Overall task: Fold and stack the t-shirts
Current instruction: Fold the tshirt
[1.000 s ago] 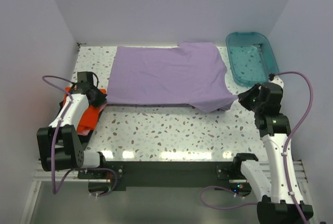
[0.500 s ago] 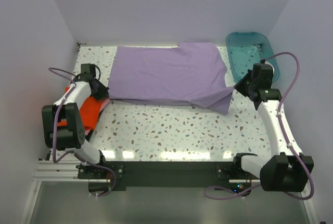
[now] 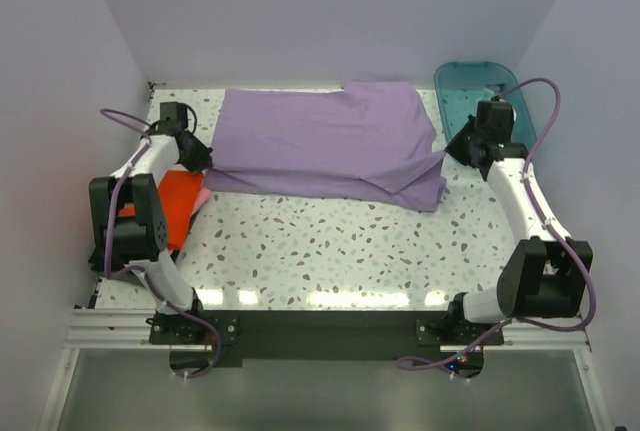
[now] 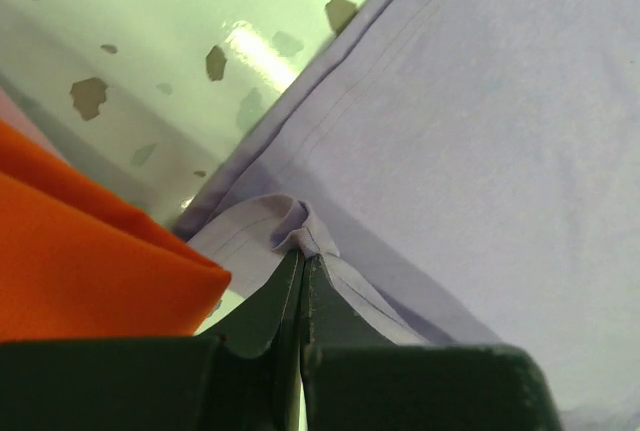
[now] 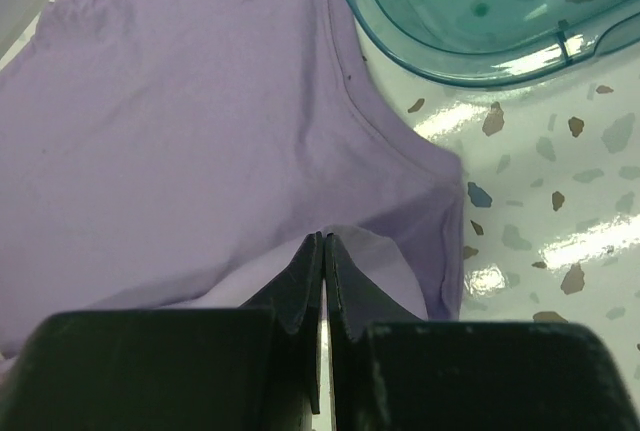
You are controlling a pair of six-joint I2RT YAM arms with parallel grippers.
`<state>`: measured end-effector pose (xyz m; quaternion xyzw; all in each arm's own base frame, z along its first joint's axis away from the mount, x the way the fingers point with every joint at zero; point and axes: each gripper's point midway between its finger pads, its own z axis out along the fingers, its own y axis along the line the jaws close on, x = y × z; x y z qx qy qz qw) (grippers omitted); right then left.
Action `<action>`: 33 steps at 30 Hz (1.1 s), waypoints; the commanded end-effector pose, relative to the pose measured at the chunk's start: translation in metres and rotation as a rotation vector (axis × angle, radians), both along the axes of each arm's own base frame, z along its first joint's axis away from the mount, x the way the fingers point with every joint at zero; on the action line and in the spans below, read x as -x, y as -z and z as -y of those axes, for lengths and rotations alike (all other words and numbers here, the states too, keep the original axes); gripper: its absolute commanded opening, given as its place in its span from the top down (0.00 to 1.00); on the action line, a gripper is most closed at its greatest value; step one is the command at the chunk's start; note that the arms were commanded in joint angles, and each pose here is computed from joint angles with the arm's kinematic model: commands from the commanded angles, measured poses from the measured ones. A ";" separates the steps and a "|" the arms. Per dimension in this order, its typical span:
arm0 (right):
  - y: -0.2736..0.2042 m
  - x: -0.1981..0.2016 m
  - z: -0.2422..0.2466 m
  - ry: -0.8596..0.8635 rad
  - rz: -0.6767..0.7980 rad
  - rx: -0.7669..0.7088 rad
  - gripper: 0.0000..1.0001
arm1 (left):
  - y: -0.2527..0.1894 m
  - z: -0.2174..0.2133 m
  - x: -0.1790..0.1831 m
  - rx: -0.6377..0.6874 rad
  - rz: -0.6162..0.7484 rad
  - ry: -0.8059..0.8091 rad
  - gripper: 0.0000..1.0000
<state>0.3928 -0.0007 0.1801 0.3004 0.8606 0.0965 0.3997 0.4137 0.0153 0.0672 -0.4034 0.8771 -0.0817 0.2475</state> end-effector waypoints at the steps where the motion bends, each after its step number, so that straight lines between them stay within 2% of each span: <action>1: -0.024 -0.023 0.006 0.016 0.088 0.032 1.00 | -0.015 0.002 -0.025 0.000 0.050 -0.001 1.00; 19: 0.005 -0.061 0.011 0.040 0.033 0.027 1.00 | 0.000 0.000 -0.055 -0.005 0.031 0.012 1.00; 28: 0.038 -0.095 0.009 0.027 -0.034 0.009 1.00 | -0.007 0.000 -0.069 -0.010 0.075 0.039 0.76; 29: 0.040 -0.098 0.008 0.024 -0.037 0.007 1.00 | -0.009 0.000 -0.070 -0.015 0.077 0.039 0.67; 31: 0.046 -0.105 0.008 0.017 -0.046 0.007 1.00 | -0.011 0.000 -0.069 -0.015 0.078 0.039 0.59; 32: 0.049 -0.107 0.008 0.013 -0.054 0.007 1.00 | -0.011 -0.006 -0.068 -0.041 0.073 0.021 0.50; 33: 0.051 -0.109 0.007 0.007 -0.061 0.009 1.00 | -0.013 -0.007 -0.066 -0.044 0.073 0.012 0.47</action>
